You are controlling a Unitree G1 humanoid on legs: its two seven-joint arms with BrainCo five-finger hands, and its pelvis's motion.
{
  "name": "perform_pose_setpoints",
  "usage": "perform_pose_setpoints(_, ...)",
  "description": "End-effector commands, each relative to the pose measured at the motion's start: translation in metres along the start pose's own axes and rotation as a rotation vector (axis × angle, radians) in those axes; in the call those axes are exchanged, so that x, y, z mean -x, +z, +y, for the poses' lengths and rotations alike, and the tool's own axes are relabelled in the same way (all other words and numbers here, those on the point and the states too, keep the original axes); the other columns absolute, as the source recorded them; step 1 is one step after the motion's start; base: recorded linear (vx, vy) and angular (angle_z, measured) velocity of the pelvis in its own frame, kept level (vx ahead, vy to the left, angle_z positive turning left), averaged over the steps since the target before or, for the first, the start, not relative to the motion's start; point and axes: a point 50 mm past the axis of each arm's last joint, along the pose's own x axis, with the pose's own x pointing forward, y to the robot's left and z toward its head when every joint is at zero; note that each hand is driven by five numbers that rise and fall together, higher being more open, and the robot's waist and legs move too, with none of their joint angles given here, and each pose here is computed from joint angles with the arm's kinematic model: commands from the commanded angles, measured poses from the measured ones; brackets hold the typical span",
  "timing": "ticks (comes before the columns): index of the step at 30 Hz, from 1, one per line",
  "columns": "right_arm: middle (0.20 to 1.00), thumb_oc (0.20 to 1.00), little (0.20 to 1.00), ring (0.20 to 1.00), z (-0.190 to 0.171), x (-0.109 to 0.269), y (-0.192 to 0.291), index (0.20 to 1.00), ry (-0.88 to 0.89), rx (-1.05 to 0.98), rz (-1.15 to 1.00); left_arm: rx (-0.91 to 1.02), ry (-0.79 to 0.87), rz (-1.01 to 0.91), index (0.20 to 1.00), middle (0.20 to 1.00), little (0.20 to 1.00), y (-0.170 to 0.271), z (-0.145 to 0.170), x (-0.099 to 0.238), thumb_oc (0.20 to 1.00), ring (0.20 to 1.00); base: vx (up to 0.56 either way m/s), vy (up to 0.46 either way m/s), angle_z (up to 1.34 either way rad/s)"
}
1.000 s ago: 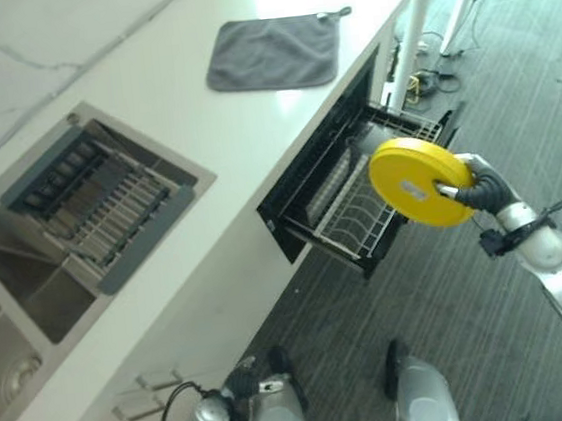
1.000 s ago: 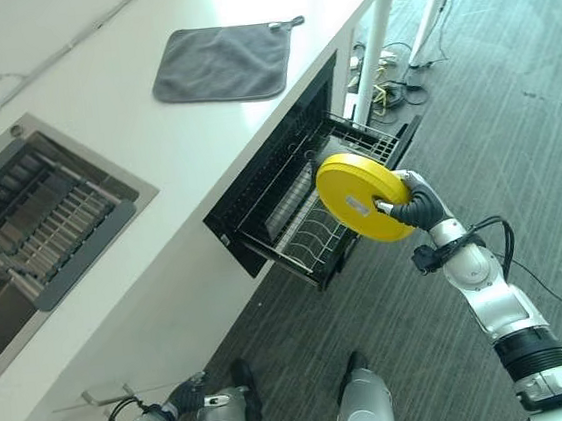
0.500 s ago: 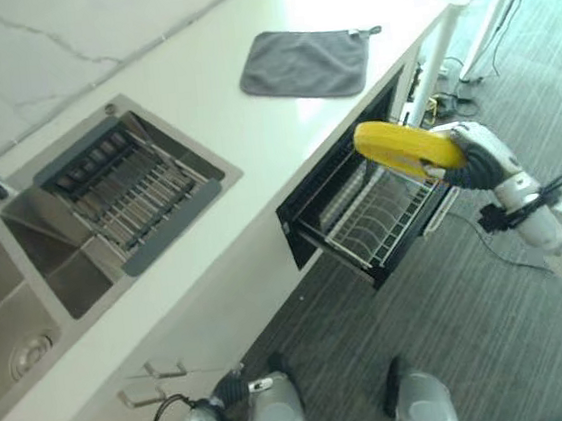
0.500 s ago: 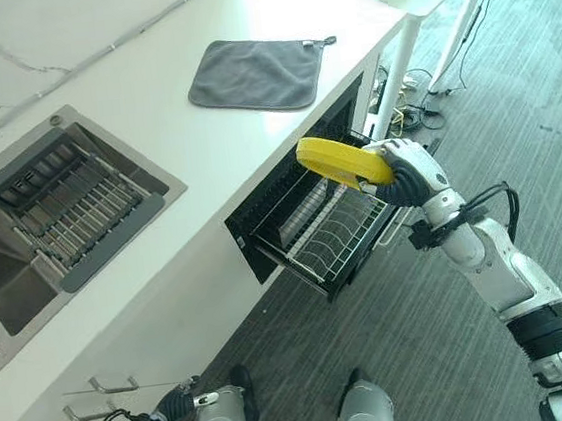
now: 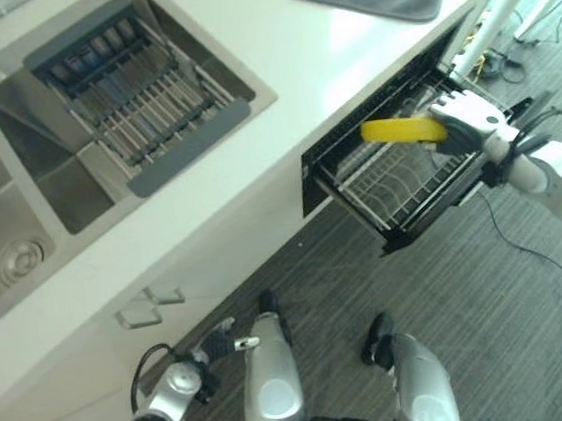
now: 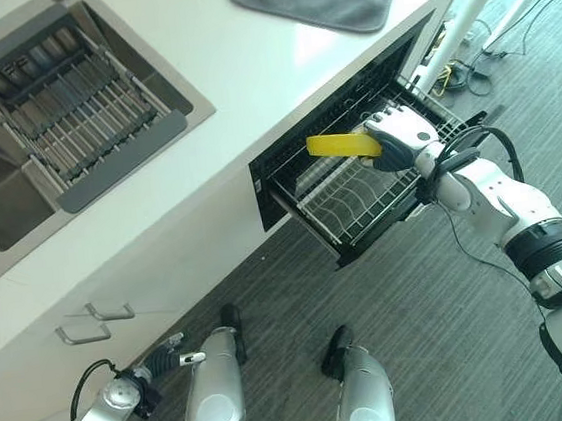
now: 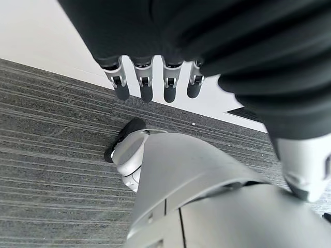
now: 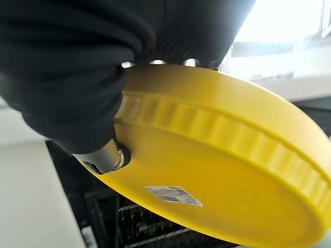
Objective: Place the dishes in the dishwasher.
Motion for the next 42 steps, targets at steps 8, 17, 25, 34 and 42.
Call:
perform_pose_setpoints(8,0.2,0.2,0.2,0.2,-0.048,-0.033,-0.003,0.2,-0.288,0.063,0.018,-0.028,-0.003,-0.067,1.0,1.0,1.0,0.018,-0.004,-0.005,1.0,1.0,-0.07,0.038,0.06)
perform_pose_setpoints(17,0.2,0.2,0.2,0.2,-0.078,-0.048,-0.015,0.2,-0.615,0.35,0.174,0.017,-0.019,-0.25,1.0,1.0,1.0,0.052,-0.024,-0.011,1.0,1.0,-0.1,0.088,0.04)
perform_pose_setpoints(25,0.2,0.2,0.2,0.2,-0.075,-0.039,-0.029,0.2,-0.685,0.427,0.311,0.046,0.004,-0.285,1.0,1.0,1.0,0.063,-0.034,-0.014,1.0,1.0,-0.04,0.054,-0.03)
perform_pose_setpoints(34,0.2,0.2,0.2,0.2,-0.09,-0.037,-0.03,0.2,-0.817,0.467,0.344,0.076,0.002,-0.355,1.0,1.0,1.0,0.075,-0.039,-0.014,1.0,1.0,-0.04,0.057,0.02)
perform_pose_setpoints(42,0.2,0.2,0.2,0.2,-0.088,-0.047,-0.018,0.2,-0.802,0.458,0.242,0.059,0.002,-0.411,1.0,1.0,1.0,0.085,-0.044,-0.013,1.0,1.0,-0.05,0.007,0.04)
